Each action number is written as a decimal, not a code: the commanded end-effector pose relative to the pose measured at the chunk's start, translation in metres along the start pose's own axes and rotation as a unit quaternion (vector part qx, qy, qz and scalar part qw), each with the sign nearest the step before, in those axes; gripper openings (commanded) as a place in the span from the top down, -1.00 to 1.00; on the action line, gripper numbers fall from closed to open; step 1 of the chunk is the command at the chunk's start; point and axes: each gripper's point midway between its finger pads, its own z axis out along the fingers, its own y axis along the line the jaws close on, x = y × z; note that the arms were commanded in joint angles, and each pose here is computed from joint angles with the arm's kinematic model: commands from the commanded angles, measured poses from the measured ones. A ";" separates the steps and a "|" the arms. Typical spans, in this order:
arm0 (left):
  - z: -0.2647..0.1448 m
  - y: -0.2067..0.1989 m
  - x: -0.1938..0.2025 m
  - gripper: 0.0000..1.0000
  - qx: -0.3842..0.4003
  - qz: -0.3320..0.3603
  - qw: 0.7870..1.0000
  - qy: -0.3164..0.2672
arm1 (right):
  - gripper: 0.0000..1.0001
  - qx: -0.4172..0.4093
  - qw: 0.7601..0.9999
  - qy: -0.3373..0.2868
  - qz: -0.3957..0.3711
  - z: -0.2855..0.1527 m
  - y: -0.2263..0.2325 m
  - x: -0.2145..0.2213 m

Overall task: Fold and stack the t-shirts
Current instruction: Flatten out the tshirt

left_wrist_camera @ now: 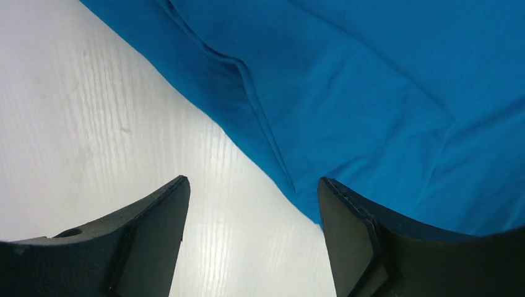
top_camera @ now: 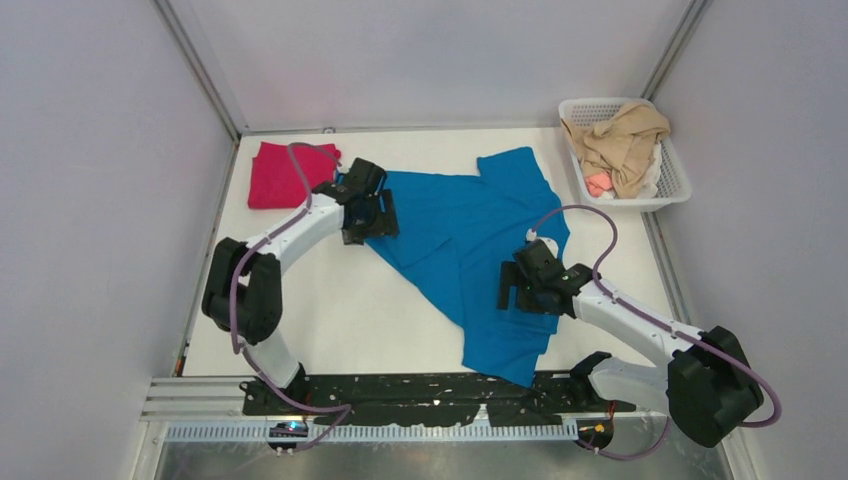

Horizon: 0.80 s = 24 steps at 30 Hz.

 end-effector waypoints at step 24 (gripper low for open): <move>0.060 -0.042 0.025 -0.24 0.130 -0.072 0.986 0.073 | -0.90 0.004 1.000 0.007 0.008 0.020 0.005 0.000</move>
